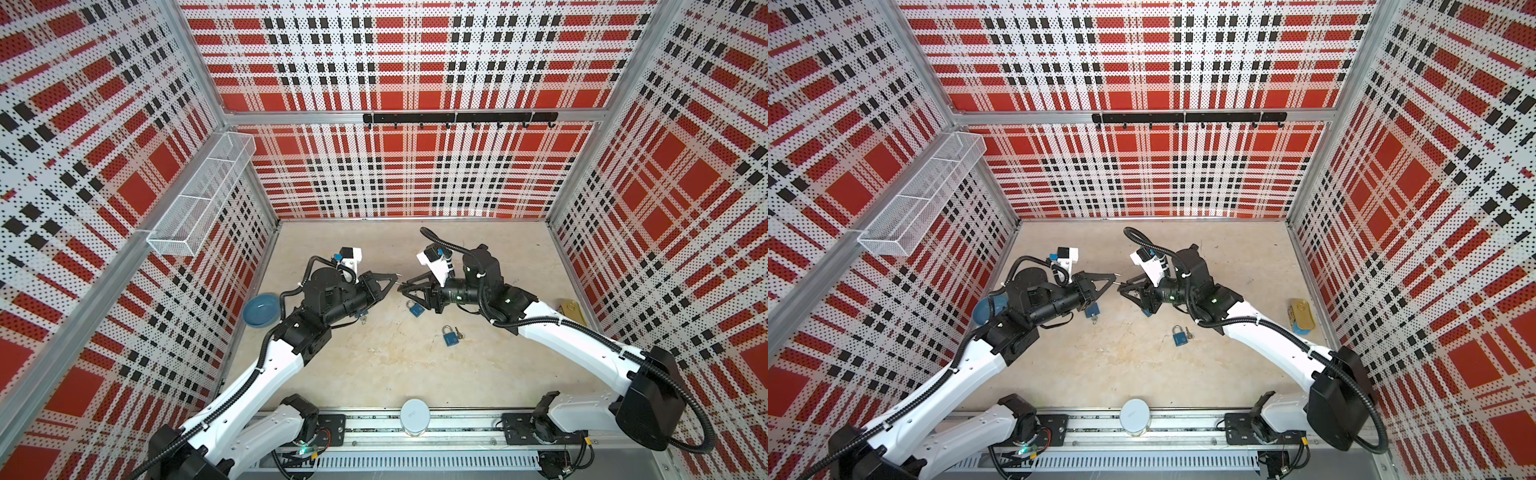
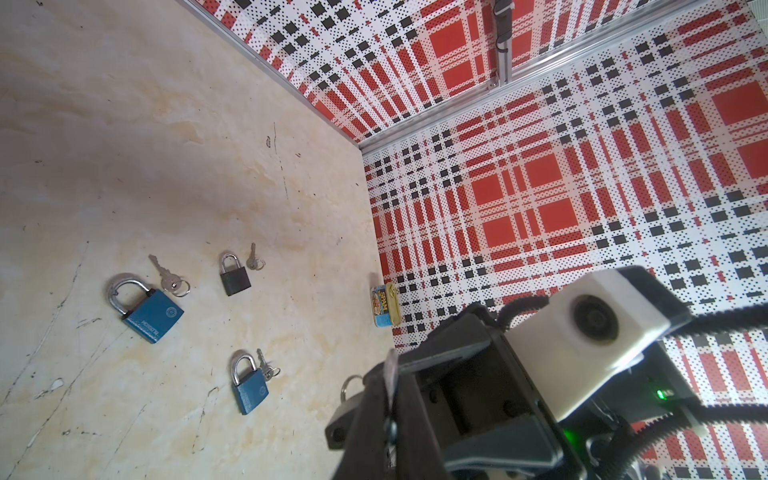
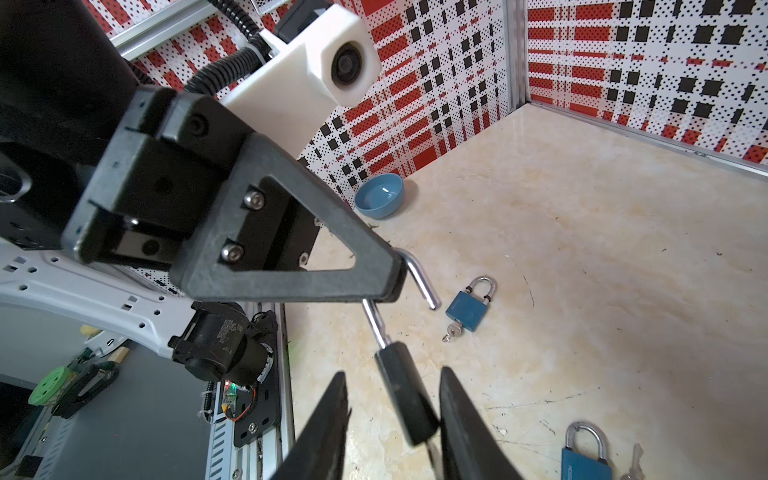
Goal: Lock with the key
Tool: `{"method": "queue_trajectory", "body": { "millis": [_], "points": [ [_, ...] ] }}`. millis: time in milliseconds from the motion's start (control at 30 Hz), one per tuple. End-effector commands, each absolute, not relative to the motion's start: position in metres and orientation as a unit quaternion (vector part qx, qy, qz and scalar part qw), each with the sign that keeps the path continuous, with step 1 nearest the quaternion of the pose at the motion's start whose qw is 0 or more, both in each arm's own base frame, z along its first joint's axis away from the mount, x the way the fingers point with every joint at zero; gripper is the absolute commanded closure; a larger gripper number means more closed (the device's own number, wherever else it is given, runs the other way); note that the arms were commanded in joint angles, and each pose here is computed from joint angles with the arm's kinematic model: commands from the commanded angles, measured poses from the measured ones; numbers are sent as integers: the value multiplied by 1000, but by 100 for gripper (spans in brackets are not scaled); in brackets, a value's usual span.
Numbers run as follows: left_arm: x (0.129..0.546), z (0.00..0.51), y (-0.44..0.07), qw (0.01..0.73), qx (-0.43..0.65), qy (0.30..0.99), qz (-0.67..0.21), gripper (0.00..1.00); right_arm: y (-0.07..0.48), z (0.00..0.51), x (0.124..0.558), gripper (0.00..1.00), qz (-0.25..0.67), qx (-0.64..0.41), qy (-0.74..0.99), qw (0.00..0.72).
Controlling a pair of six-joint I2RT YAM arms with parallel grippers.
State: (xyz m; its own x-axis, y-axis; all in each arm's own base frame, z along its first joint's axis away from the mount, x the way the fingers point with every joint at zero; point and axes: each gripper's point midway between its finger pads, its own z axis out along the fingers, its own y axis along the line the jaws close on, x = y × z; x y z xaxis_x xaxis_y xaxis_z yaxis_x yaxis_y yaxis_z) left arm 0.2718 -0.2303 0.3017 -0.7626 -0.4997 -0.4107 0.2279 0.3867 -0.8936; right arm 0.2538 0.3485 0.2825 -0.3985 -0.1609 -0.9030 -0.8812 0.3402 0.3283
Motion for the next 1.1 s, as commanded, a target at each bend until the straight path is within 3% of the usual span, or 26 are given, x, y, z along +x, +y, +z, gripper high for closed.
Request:
{"method": "queue_trajectory", "body": {
  "millis": [0, 133, 467, 667, 800, 1067],
  "points": [
    [269, 341, -233, 357, -80, 727, -581, 100, 357, 302, 254, 69, 458, -377, 683, 426],
    [268, 342, -231, 359, -82, 725, -582, 100, 357, 304, 254, 72, 460, -378, 681, 426],
    [268, 344, -232, 358, -83, 721, -588, 100, 362, 299, 256, 69, 463, -381, 685, 414],
    [268, 344, -232, 360, -83, 721, -587, 100, 362, 299, 257, 78, 464, -380, 686, 413],
    [269, 341, -230, 360, -86, 722, -584, 100, 361, 301, 256, 68, 462, -379, 685, 416],
    [270, 342, -225, 365, -87, 721, -583, 100, 357, 298, 256, 66, 454, -377, 691, 417]
  ]
}}
